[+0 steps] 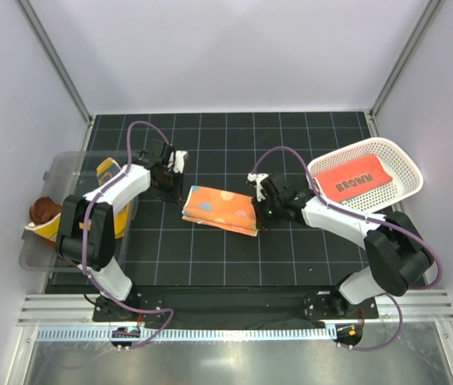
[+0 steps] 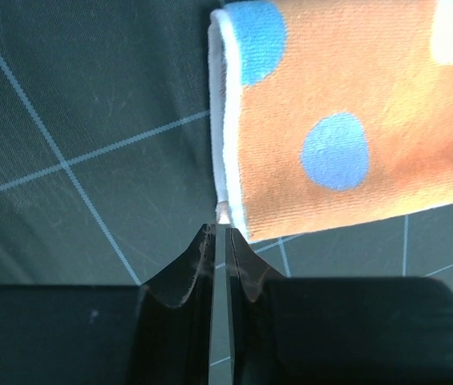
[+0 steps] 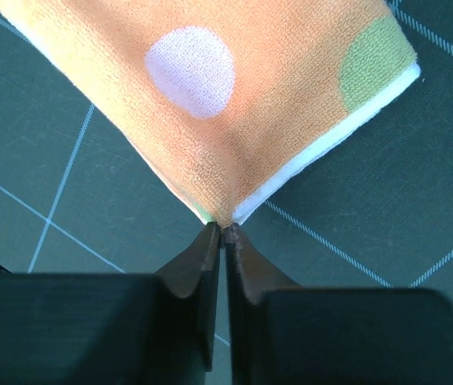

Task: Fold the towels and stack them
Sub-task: Fold the towel

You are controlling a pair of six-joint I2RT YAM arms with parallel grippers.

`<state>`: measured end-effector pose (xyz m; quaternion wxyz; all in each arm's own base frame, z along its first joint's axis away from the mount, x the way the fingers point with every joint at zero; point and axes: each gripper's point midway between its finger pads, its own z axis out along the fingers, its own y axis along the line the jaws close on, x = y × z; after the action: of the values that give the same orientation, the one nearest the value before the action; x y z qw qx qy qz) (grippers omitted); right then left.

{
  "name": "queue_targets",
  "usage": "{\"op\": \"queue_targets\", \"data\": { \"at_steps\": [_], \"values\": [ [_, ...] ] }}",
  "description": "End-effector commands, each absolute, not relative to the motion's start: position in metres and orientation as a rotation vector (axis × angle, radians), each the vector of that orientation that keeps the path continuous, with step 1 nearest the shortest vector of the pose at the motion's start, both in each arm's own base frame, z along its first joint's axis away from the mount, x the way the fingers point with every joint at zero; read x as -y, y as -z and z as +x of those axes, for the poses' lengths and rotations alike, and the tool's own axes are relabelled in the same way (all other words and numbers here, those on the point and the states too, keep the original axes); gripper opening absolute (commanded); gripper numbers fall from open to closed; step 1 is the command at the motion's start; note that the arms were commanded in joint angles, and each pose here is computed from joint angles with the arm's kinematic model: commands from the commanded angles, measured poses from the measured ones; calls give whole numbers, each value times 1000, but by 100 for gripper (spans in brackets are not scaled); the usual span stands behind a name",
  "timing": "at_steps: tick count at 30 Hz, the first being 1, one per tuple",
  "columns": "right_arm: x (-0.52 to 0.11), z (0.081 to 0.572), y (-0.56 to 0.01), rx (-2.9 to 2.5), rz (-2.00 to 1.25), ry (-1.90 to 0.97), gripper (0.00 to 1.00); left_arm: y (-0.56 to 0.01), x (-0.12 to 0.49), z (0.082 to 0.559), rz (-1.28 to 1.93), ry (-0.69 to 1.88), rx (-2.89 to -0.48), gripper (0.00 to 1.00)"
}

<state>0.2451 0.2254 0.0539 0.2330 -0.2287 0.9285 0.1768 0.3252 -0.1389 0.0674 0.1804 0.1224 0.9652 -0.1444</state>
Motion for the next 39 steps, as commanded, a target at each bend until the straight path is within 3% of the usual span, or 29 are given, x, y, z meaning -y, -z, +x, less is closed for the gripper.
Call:
{"op": "queue_targets", "data": {
  "at_steps": [1,5,6,11,15,19,25,39],
  "values": [
    [-223,248,-60,-2537,-600,-457,16,-65,134,317,342,366,-2758,14],
    [-223,244,-70,-2566,-576,-470,38,-81,137,322,294,376,-2719,18],
    [-226,242,-78,-2559,-574,-498,39,-91,146,325,298,440,-2694,20],
    [-243,244,-115,-2521,-502,-619,38,-127,189,334,271,670,-2581,25],
    [-272,254,-113,-2491,-494,-771,32,-115,217,333,255,764,-2592,25],
    [-285,271,-85,-2534,-475,-763,25,-77,210,331,155,645,-2696,24],
    [-278,253,-47,-2597,-468,-741,29,-49,189,324,42,477,-2736,24],
    [-284,269,-84,-2541,-403,-738,29,-79,201,365,-27,478,-2644,27]
  ]
}}
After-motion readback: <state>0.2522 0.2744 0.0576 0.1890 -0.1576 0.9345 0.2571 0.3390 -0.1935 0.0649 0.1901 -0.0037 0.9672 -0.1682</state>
